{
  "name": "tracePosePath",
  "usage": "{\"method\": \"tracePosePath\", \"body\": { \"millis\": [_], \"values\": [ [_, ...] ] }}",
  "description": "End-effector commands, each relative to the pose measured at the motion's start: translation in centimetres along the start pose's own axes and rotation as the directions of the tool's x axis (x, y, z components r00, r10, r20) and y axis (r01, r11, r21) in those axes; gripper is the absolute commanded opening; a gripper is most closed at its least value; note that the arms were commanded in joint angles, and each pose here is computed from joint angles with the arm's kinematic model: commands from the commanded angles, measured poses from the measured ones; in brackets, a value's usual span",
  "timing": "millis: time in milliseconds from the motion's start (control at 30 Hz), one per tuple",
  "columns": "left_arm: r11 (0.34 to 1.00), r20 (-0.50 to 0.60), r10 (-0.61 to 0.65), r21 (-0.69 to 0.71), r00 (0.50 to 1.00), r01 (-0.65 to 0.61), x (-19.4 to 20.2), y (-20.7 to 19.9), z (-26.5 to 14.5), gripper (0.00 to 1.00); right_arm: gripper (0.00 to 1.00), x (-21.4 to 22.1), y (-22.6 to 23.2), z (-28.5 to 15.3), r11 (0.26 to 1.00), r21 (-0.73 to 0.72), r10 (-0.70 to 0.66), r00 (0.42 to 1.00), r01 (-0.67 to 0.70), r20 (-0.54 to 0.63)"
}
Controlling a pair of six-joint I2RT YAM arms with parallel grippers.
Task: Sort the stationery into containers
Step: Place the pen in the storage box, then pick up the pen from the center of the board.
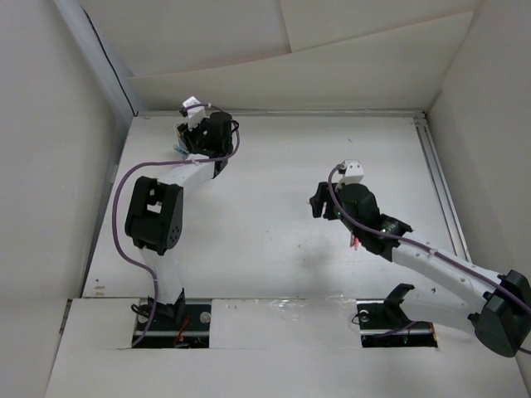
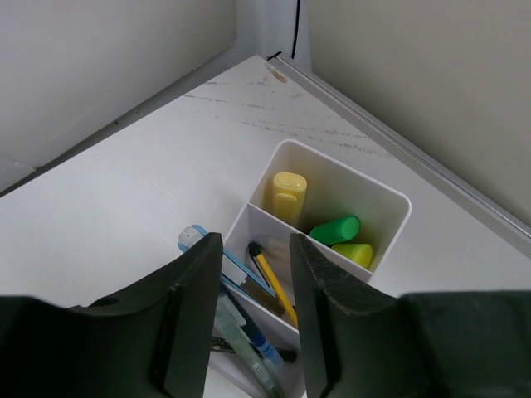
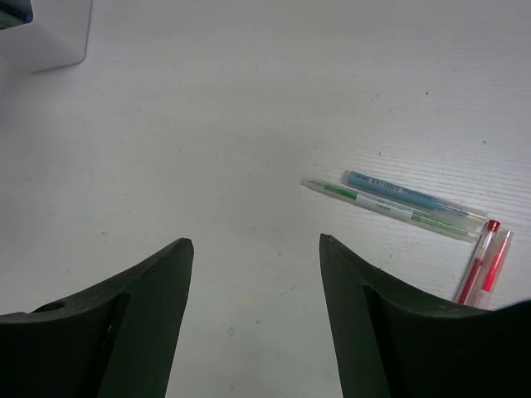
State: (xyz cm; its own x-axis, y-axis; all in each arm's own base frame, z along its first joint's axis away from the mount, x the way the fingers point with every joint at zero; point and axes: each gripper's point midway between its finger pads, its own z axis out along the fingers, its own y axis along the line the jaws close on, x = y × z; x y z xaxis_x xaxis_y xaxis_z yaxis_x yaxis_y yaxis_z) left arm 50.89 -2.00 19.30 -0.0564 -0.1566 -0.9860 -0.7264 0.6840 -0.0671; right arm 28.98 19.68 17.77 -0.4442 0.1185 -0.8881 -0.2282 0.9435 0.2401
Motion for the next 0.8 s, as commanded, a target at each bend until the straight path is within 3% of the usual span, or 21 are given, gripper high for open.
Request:
{"method": "tracePosePath", "body": {
  "millis": [0, 133, 167, 267, 300, 433, 567, 633, 667, 767],
  "values": [
    [0.997, 0.028, -0.074, 0.002, 0.997, 0.074, -2.7, 0.2, -0.9, 0.36, 0.69, -1.5, 0.2, 0.1, 0.999, -0.011, 0.032, 0.998, -0.031, 0.058],
    [0.99, 0.048, -0.138, 0.043, 0.989, 0.136, -5.6, 0.0, -2.4, 0.4, 0.7, -1.7, -0.5, 0.2, 0.999, 0.016, 0.044, 0.997, -0.046, 0.069],
    [0.985, 0.041, -0.163, 0.062, 0.986, 0.161, -6.1, -0.2, -2.6, 0.4, 0.66, -1.9, -1.0, 0.2, 0.998, 0.035, 0.047, 0.996, -0.05, 0.077],
    [0.956, 0.014, -0.251, 0.161, 0.968, 0.246, -9.0, -0.8, -4.0, 0.35, 0.46, -1.7, -2.6, 0.6, 0.993, 0.095, 0.068, 0.995, -0.074, 0.068],
    [0.946, -0.003, -0.266, 0.193, 0.964, 0.261, -9.5, -1.0, -4.5, 0.33, 0.29, -1.5, -3.1, 0.8, 0.99, 0.111, 0.082, 0.995, -0.088, 0.064],
    [0.833, -0.124, -0.398, 0.365, 0.909, 0.415, -11.5, -2.9, -8.0, 0.22, 0.0, -0.5, -6.2, 1.4, 0.967, 0.212, 0.136, 0.99, -0.139, 0.03],
    [0.696, -0.277, -0.4, 0.528, 0.874, 0.486, -9.1, -6.4, -15.2, 0.21, 0.0, 1.2, -9.1, 2.3, 0.94, 0.304, 0.168, 0.985, -0.153, -0.024],
    [0.65, -0.333, -0.338, 0.594, 0.88, 0.474, -6.5, -8.1, -20.1, 0.21, 0.11, 1.5, -10.1, 2.6, 0.928, 0.338, 0.176, 0.984, -0.154, -0.038],
    [0.646, -0.345, -0.308, 0.609, 0.887, 0.461, -5.4, -8.5, -21.3, 0.21, 0.25, 2.1, -10.6, 2.9, 0.921, 0.356, 0.189, 0.981, -0.16, -0.05],
    [0.588, -0.424, -0.193, 0.672, 0.885, 0.45, -1.5, -9.5, -25.3, 0.17, 0.42, 2.5, -10.9, 3.2, 0.917, 0.361, 0.213, 0.974, -0.171, -0.08]
  ]
}}
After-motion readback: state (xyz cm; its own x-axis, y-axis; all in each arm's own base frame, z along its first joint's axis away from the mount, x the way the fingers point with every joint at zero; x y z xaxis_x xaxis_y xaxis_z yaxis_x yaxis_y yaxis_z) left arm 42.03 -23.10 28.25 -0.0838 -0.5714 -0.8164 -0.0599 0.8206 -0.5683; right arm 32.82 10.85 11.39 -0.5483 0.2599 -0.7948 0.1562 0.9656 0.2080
